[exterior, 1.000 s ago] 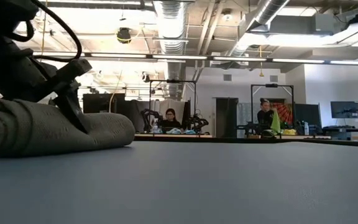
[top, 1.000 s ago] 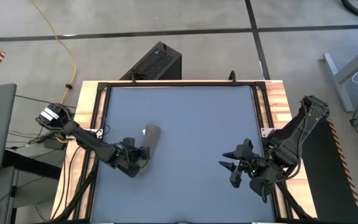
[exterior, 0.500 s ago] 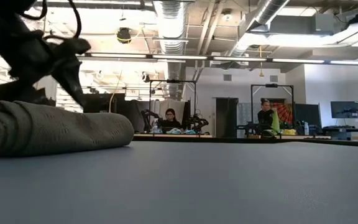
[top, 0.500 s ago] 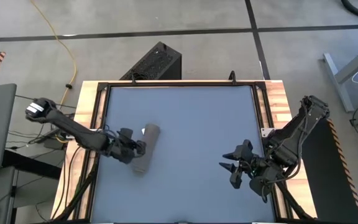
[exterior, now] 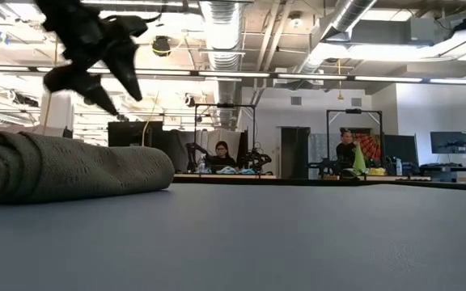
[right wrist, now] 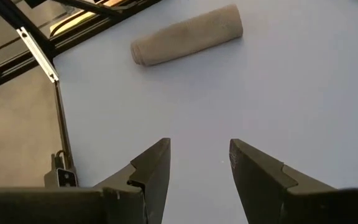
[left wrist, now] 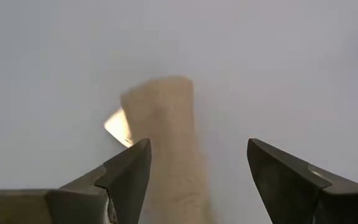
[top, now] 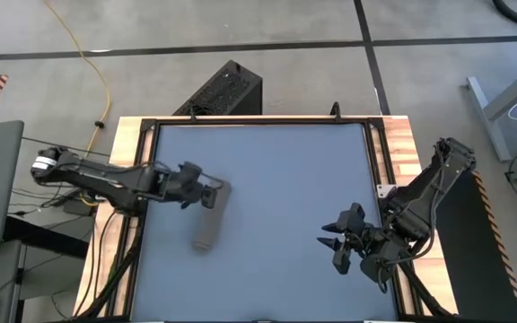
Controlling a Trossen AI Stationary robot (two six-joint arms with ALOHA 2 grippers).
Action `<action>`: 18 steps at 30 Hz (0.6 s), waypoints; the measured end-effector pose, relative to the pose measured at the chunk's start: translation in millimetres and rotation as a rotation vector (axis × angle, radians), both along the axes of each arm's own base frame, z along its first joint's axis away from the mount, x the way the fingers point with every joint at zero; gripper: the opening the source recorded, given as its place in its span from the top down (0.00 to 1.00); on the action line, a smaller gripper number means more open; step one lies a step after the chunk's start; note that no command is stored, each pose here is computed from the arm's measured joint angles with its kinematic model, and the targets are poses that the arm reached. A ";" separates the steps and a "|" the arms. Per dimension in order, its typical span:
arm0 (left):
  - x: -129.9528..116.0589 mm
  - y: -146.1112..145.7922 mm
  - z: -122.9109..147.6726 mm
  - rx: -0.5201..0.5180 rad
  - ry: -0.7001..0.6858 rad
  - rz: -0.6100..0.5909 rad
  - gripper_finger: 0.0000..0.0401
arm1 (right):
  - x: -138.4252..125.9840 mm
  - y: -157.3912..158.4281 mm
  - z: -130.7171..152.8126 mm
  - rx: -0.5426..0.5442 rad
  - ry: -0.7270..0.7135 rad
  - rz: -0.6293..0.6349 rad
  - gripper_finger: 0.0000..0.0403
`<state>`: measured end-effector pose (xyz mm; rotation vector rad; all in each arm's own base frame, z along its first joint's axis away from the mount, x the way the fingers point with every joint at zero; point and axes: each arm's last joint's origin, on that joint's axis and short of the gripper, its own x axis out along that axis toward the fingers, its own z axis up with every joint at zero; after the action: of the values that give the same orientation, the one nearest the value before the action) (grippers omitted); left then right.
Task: Roll towel
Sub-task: Roll the grey towel
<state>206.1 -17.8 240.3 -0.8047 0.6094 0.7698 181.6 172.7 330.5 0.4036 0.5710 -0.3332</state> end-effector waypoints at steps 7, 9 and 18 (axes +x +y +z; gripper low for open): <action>45.9 10.8 -1.4 -0.001 0.326 -0.125 0.37 | 0.3 0.9 0.0 0.019 0.008 0.012 0.53; 57.5 9.3 -14.0 -0.016 0.387 -0.154 0.37 | 0.4 1.7 0.4 0.025 0.003 0.014 0.53; 78.7 6.3 -61.6 -0.056 0.566 -0.201 0.37 | -5.5 8.0 0.7 0.027 0.000 0.047 0.53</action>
<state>284.8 -11.4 178.6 -0.5602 1.2032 0.7987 176.1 180.7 331.2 0.4157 0.5847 -0.2801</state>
